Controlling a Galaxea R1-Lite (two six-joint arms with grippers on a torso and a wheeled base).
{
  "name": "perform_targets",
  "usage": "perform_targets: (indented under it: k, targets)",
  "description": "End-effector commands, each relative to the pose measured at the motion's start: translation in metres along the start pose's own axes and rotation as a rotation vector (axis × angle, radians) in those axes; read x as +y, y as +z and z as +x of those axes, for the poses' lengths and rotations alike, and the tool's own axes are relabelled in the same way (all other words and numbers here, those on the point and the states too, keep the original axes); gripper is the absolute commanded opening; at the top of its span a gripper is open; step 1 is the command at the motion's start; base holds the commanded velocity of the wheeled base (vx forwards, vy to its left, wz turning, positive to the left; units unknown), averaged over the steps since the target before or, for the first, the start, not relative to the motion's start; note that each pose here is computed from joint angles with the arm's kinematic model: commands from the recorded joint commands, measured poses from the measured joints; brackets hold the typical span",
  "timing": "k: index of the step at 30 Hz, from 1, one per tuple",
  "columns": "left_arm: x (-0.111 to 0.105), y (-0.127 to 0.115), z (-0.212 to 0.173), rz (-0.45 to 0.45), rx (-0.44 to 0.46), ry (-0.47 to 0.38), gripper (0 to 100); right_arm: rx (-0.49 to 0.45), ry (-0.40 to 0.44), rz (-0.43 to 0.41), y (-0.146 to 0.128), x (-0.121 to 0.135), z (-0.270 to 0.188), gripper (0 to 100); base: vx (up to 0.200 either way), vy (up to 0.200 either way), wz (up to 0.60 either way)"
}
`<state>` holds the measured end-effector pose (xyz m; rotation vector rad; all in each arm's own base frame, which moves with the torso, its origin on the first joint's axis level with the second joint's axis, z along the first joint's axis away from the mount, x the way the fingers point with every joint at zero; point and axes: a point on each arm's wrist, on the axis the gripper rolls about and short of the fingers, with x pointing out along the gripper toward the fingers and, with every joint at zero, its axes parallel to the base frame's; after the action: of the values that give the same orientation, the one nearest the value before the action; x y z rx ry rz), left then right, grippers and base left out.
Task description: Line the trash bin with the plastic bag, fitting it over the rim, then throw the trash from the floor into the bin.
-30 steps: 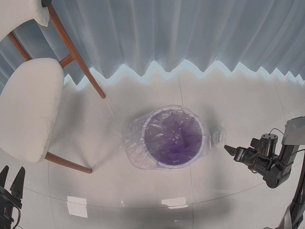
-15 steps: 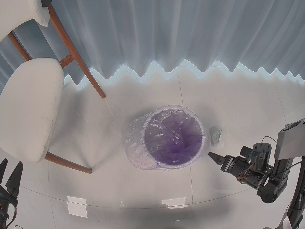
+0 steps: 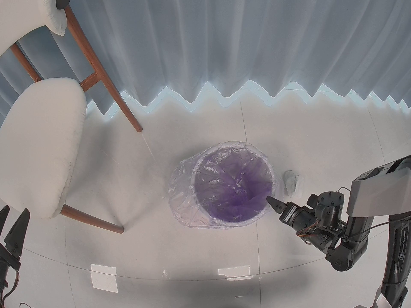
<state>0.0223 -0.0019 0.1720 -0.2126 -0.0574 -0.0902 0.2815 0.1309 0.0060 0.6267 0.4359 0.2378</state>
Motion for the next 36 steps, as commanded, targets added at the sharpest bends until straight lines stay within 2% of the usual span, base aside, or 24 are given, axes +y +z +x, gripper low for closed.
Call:
perform_targets:
  k: [1,5,7,10,12,16,23,27,31,32,36]
  targets:
    - [-0.004,0.013,0.014,-0.014,0.041,-0.077,100,-0.021,0.039,0.009,0.000,0.008,0.007,100,0.000,0.000,0.00]
    - [-0.011,0.018,0.034,-0.031,0.138,-0.207,100,-0.007,-0.002,0.049,-0.003,0.000,0.002,100,0.000,0.000,0.00]
    - [-0.015,0.022,0.045,-0.032,0.175,-0.249,100,-0.057,-0.058,0.108,0.008,-0.012,0.001,100,0.000,0.000,0.00]
    - [-0.019,0.025,0.053,-0.030,0.195,-0.289,100,-0.094,-0.101,0.137,0.015,-0.022,0.002,100,0.000,0.000,0.00]
    - [-0.028,0.031,0.063,-0.026,0.214,-0.343,100,-0.116,-0.161,0.163,0.022,-0.039,-0.002,100,0.000,0.000,0.00]
    - [-0.035,0.037,0.077,-0.020,0.238,-0.371,100,-0.081,-0.200,0.155,0.011,-0.051,0.003,100,0.000,0.000,0.00]
    - [-0.043,0.036,0.097,0.005,0.285,-0.388,100,-0.061,-0.193,0.125,-0.002,-0.057,0.027,100,0.000,0.000,0.00]
    - [-0.047,0.033,0.104,-0.005,0.310,-0.410,100,-0.047,-0.198,0.074,-0.012,-0.066,0.043,100,0.000,0.000,0.00]
    - [-0.049,0.032,0.110,-0.054,0.328,-0.411,100,-0.059,-0.187,0.082,-0.015,-0.068,0.054,100,0.000,0.000,0.00]
    - [-0.050,0.032,0.111,-0.070,0.329,-0.412,100,-0.060,-0.186,0.081,-0.016,-0.069,0.057,0,0.000,0.000,0.00]
    - [-0.055,0.032,0.122,-0.143,0.332,-0.431,100,-0.076,-0.171,0.081,-0.015,-0.068,0.064,0,0.000,0.000,0.00]
